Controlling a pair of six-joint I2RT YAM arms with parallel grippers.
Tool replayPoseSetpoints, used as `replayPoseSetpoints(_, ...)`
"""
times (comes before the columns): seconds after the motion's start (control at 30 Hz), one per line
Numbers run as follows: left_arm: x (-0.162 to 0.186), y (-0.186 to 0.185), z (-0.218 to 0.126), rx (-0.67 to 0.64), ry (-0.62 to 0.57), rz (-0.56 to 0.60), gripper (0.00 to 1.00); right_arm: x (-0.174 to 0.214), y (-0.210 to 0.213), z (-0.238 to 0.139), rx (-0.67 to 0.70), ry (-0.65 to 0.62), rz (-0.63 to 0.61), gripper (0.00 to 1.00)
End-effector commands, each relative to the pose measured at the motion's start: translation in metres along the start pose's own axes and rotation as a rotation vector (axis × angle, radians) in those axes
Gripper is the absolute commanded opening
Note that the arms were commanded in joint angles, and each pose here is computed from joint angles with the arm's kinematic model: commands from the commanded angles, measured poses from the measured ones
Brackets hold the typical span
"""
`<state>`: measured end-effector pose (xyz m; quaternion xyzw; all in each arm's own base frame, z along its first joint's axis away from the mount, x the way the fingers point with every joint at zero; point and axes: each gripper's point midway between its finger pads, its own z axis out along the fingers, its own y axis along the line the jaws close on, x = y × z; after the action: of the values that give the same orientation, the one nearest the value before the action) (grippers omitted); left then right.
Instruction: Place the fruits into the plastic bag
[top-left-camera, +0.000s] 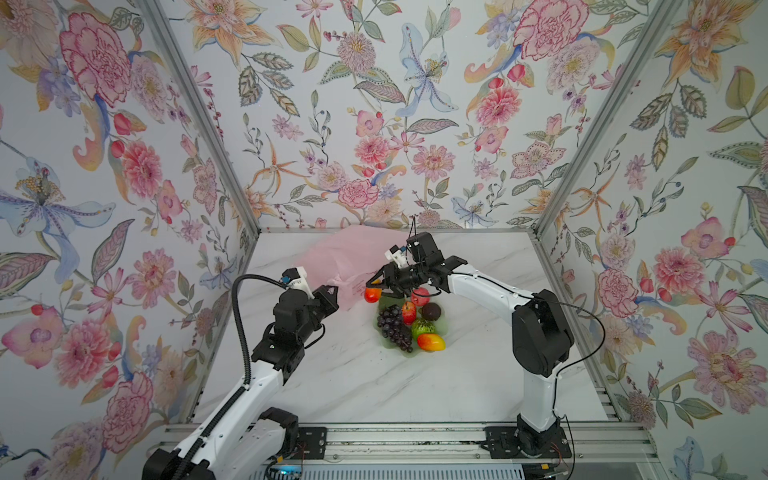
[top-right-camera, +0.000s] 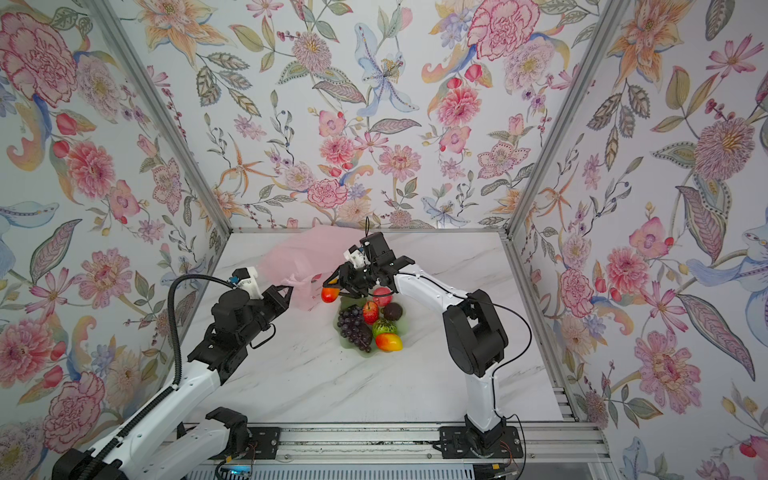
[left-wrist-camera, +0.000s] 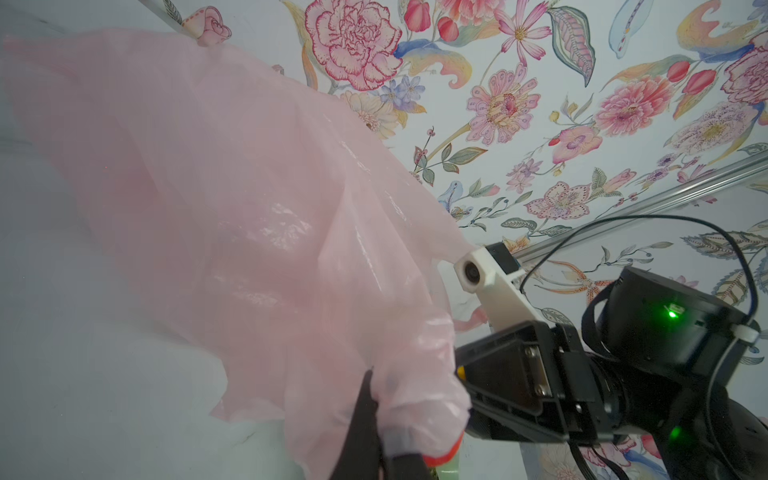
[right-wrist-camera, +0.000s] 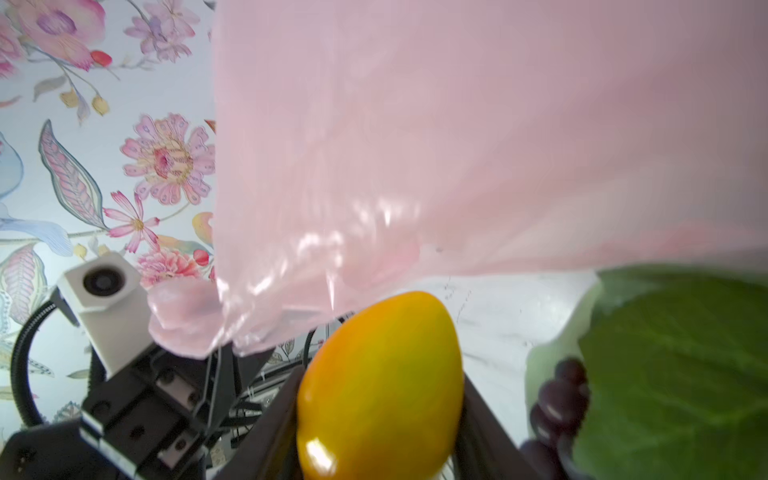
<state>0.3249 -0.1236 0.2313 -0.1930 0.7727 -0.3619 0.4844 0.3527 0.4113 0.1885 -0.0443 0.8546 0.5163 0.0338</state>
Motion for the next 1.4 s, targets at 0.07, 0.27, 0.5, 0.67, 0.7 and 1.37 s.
replayPoseSetpoints(0.07, 0.003, -0.011, -0.003, 0.056, 0.019, -0.008, 0.00, -0.034, -0.008, 0.014, -0.005, -0.062, 0.086, 0.39)
replayPoseSetpoints(0.27, 0.004, -0.018, 0.002, 0.080, 0.038, -0.009, 0.00, -0.057, -0.030, 0.025, 0.071, -0.209, 0.203, 0.39)
replayPoseSetpoints(0.5, 0.008, -0.018, 0.007, 0.085, 0.054, -0.019, 0.00, -0.067, -0.050, 0.043, 0.142, -0.297, 0.288, 0.40)
replayPoseSetpoints(0.67, 0.011, -0.014, 0.009, 0.084, 0.057, -0.041, 0.00, -0.076, -0.073, 0.051, 0.179, -0.325, 0.349, 0.45)
replayPoseSetpoints(0.7, 0.012, -0.013, 0.009, 0.086, 0.057, -0.046, 0.00, -0.078, -0.076, 0.052, 0.183, -0.334, 0.356, 0.45)
replayPoseSetpoints(1.37, 0.018, 0.000, 0.012, 0.064, 0.048, -0.081, 0.00, -0.120, -0.056, 0.079, 0.084, -0.324, 0.272, 0.75)
